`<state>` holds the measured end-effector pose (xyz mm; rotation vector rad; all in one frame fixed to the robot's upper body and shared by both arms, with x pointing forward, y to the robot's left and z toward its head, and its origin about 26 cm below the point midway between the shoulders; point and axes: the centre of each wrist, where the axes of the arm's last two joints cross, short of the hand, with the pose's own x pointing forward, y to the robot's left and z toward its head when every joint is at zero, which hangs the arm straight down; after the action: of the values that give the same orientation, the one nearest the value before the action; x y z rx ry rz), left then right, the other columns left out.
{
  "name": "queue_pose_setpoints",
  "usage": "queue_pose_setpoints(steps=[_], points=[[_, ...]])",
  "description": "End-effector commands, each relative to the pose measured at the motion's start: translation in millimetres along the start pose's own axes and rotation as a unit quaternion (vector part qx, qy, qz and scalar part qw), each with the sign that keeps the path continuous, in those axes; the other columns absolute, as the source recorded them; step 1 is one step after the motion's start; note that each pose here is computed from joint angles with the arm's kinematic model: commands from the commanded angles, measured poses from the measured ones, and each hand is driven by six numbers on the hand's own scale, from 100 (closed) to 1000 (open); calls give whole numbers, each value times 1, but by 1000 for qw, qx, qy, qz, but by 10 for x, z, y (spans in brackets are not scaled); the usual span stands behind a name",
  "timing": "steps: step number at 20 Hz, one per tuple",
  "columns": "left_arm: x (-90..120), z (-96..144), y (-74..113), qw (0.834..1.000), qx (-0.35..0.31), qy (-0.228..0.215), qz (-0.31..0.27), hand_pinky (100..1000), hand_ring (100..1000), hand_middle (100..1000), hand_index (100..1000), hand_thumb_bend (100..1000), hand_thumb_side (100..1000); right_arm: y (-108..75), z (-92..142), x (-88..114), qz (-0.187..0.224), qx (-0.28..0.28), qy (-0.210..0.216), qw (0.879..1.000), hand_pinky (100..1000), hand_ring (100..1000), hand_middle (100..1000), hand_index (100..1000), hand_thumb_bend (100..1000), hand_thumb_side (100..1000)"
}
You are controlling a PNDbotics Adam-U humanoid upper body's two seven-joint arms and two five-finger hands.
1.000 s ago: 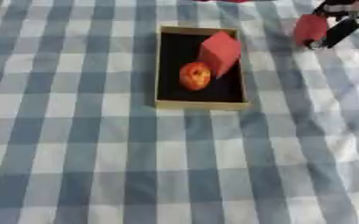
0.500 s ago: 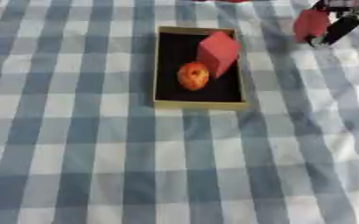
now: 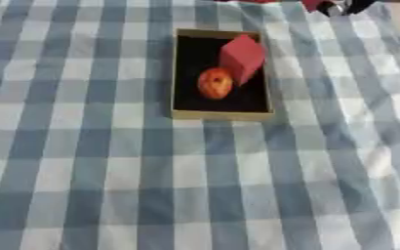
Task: Pick up objects on the table and place them in the box.
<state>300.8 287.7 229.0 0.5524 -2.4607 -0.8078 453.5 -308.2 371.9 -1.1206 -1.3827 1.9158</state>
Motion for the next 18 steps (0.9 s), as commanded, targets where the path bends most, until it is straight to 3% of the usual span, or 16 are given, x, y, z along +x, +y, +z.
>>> queue_pose_setpoints(steps=[1,9,18], points=[[47,-53,45,1000,3,-15,0,732,802,684,632,100,528,-280,-127,236,10,-15,-44,999,589,731,709,674,100,313],[63,-93,34,1000,9,-21,13,733,803,685,632,100,535,-213,-732,718,-21,30,-115,993,556,717,695,670,100,281],[72,-118,28,999,12,-24,19,733,803,686,632,100,538,11,-1016,901,-36,71,-137,987,557,717,691,667,100,278]])
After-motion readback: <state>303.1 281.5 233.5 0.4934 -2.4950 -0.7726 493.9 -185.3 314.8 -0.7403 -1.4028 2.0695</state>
